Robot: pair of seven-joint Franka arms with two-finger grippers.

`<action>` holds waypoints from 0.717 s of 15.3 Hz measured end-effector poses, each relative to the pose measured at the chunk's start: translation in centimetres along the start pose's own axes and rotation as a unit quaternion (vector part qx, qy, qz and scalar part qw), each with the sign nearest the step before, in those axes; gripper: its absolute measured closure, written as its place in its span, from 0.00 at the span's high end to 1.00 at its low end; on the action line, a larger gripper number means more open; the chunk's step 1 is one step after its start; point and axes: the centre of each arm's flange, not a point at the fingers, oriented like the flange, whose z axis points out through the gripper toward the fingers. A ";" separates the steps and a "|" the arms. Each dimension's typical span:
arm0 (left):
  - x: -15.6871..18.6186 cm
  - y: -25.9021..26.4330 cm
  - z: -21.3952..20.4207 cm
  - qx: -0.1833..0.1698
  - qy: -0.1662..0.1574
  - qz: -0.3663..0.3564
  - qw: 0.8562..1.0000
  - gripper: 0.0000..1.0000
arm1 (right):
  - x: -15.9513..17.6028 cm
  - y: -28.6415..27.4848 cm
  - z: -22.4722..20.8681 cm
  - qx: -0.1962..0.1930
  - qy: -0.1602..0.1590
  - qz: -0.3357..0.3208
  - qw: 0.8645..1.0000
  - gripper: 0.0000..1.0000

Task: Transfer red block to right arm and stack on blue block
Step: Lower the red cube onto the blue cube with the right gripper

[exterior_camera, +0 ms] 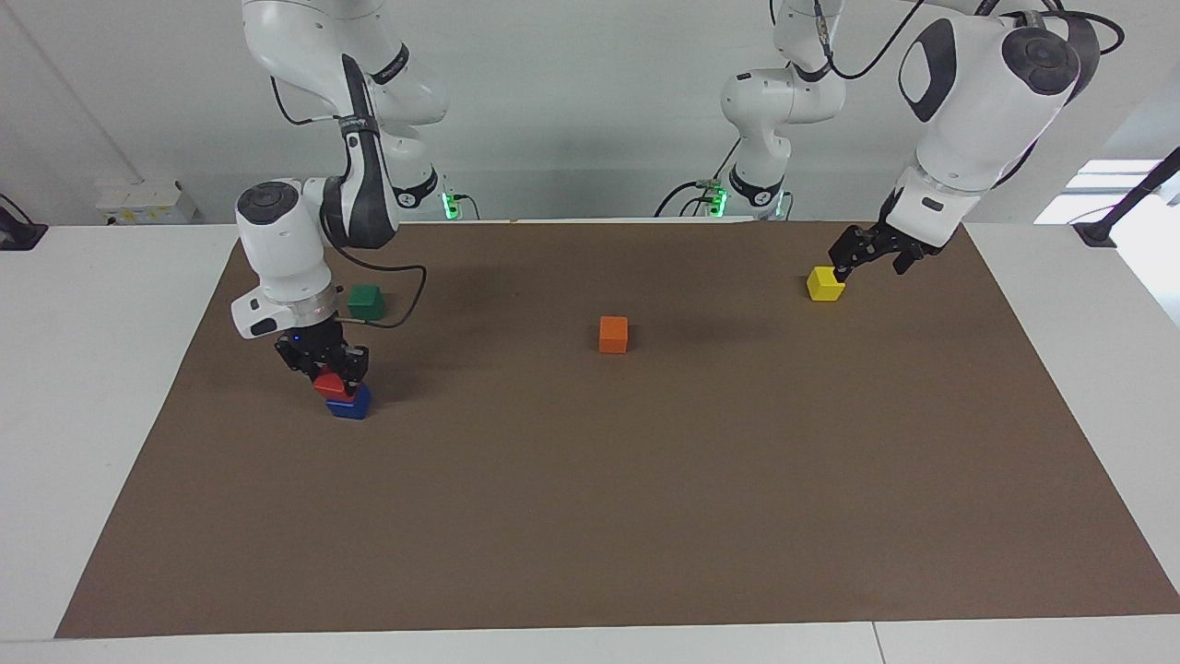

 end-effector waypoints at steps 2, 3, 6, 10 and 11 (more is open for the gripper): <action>-0.1 -0.3 -0.1 -0.001 0.000 -0.002 1.000 1.00 | 0.0 0.0 0.0 0.000 0.000 0.000 1.000 0.56; -0.1 -0.3 -0.2 -0.001 -0.001 -0.003 1.000 1.00 | 0.0 0.0 0.0 0.000 0.000 0.000 1.000 0.60; -0.2 -0.3 -0.3 -0.001 -0.002 -0.003 1.000 1.00 | -0.1 0.1 0.1 0.000 -0.002 0.000 1.000 0.75; -0.3 0.0 -0.3 -0.001 -0.001 0.001 1.000 1.00 | -0.2 0.1 0.2 -0.001 -0.002 0.000 1.000 1.00; -0.3 0.1 -0.4 -0.001 0.002 0.003 1.000 1.00 | -0.2 0.1 0.2 -0.001 -0.002 0.000 1.000 1.00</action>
